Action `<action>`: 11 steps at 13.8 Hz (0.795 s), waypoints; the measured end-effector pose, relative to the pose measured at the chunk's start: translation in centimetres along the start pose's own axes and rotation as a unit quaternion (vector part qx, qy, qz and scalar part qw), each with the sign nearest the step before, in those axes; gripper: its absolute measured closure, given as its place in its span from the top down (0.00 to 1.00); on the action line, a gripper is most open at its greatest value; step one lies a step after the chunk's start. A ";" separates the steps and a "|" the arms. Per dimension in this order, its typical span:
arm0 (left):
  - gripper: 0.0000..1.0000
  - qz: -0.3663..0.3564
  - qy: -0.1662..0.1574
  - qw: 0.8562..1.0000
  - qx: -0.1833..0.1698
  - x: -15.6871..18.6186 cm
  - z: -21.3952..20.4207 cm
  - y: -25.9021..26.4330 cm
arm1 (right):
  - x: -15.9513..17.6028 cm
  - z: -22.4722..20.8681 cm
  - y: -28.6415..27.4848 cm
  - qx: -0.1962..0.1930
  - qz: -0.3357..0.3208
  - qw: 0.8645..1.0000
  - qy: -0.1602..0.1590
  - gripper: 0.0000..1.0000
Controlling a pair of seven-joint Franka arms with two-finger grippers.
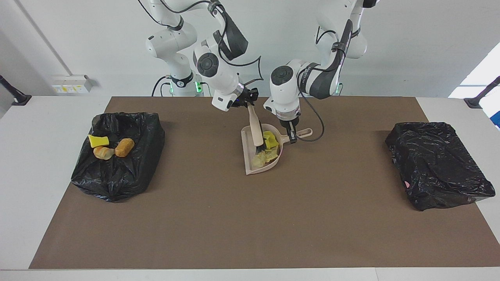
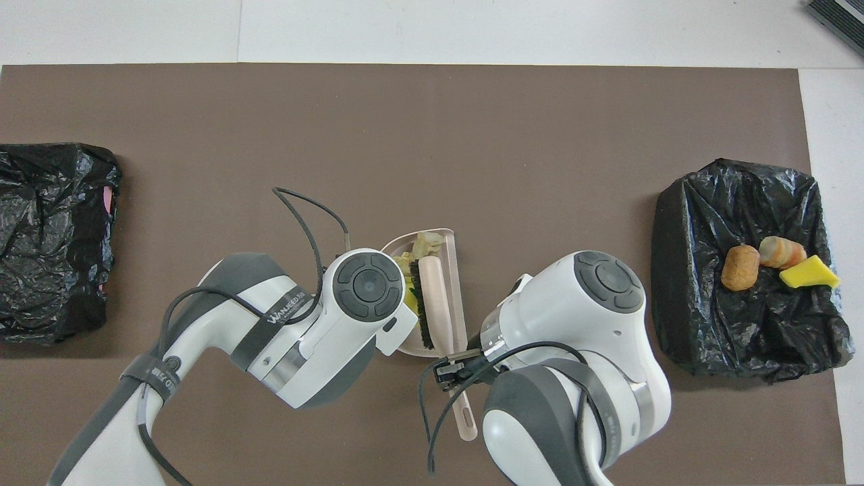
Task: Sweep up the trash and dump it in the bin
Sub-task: 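Sweep the sponges and rocks with the right gripper into the dustpan, then carry the loaded dustpan with the left gripper over the near-side trash bag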
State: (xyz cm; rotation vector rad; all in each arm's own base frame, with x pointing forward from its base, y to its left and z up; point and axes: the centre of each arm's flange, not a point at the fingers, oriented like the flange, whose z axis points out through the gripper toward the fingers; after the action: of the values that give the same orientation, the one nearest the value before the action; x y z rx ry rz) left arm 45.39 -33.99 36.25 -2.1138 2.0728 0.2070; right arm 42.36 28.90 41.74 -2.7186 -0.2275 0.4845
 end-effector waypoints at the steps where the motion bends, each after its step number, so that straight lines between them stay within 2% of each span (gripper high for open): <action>1: 0.33 0.000 0.001 1.000 0.001 0.0 0.0 0.0 | -0.2 -0.6 0.6 -0.016 -0.002 1.000 -0.001 0.26; 7: 0.33 0.002 0.009 1.000 0.008 0.0 0.0 -0.3 | -1.6 -2.2 1.6 -0.118 0.001 0.993 -0.006 0.26; 11: 0.33 0.047 0.010 0.999 0.009 -1.2 0.2 -1.3 | -3.4 -4.1 1.6 -0.147 0.020 0.989 -0.010 0.26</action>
State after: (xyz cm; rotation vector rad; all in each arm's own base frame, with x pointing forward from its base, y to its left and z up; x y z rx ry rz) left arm 46.65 -32.78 36.30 -2.0193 2.1788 0.1792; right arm 40.81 25.35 45.73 -3.0115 -0.2699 0.5270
